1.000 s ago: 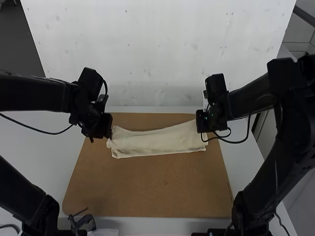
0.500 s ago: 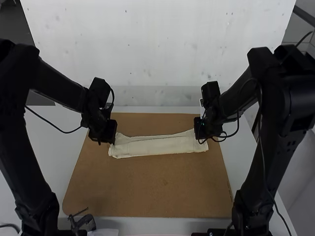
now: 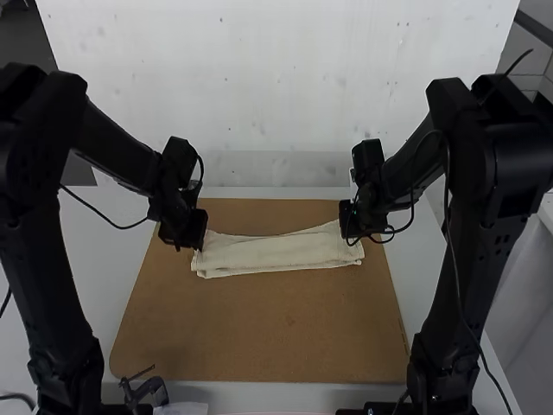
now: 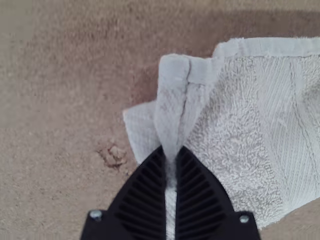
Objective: Fold the towel.
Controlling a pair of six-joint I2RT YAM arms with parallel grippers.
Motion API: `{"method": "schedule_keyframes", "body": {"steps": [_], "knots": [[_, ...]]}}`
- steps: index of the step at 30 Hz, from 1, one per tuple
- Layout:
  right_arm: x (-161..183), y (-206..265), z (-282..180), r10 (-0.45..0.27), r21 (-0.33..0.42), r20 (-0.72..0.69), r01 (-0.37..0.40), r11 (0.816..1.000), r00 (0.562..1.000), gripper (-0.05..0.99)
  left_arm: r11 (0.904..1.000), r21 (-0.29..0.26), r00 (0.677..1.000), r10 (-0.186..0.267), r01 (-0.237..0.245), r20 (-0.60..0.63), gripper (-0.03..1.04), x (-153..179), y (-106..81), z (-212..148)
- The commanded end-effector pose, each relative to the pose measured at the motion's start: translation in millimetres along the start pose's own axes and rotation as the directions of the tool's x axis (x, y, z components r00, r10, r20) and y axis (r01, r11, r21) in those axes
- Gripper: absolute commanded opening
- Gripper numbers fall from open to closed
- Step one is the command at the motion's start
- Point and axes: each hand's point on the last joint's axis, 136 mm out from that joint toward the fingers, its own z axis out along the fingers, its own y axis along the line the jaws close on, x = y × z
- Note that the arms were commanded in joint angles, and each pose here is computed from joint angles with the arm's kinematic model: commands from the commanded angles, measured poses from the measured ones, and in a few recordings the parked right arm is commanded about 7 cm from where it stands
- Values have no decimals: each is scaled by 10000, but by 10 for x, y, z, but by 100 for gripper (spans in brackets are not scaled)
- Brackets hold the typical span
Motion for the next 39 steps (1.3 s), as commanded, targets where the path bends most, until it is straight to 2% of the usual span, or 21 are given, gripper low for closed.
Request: {"method": "schedule_keyframes", "body": {"steps": [1, 3, 4, 5, 10, 16, 22, 28, 29, 31, 33, 36, 39], "knots": [[-171, -110, -4, 360, 293, 388, -372, 9989, 9986, 42, 9997, -216, 9996, 108, -113, -246, 34, -32, 78, -72], [-236, -158, -55, 480, 338, 554, -500, 9982, 9973, 66, 10000, -42, 9972, 77, -80, -749, 82, 17, 51, -182], [-247, -179, -71, 542, 345, 537, -561, 9978, 9971, 72, 10000, 4, 9956, -28, 29, -936, 94, 32, 63, -231], [-274, -200, -97, 663, 324, 566, -682, 9971, 9962, 75, 9998, 110, 9960, -162, 172, -884, 102, 8, 64, -303], [-327, -228, -224, 1317, -116, 411, -1314, 9913, 9904, 77, 9980, 398, 9943, -536, 501, 925, 101, -331, 127, -833], [-170, -203, -209, 1868, -492, -634, -1900, 9805, 9803, 76, 9944, 250, 9585, -1053, 1023, 2651, 101, -596, 378, -1315], [76, -157, 10, 2178, -394, -1786, -2282, 9728, 9595, 76, 9932, 184, 9531, -1152, 1147, 2798, 101, -575, 446, -1329], [227, -81, 214, 2174, -331, -2458, -2324, 9721, 9446, 75, 9933, 179, 9469, -1145, 1144, 3005, 101, -542, 459, -1265], [241, -57, 226, 2147, -343, -2538, -2306, 9725, 9431, 69, 9931, 172, 9472, -1158, 1159, 2991, 101, -538, 464, -1264], [248, 3, 236, 2066, -412, -2584, -2244, 9736, 9437, 38, 9924, 158, 9458, -1214, 1224, 3011, 101, -539, 489, -1270], [258, 68, 242, 1971, -489, -2631, -2171, 9749, 9444, 17, 9918, 166, 9438, -1257, 1267, 3057, 101, -541, 505, -1283], [296, 135, 230, 1898, -507, -2836, -2124, 9759, 9400, 1, 9908, 149, 9432, -1323, 1342, 3049, 101, -534, 538, -1281], [311, 127, 204, 1947, -432, -3036, -2176, 9751, 9327, 2, 9902, 239, 9433, -1380, 1373, 3018, 101, -518, 547, -1274]]}}
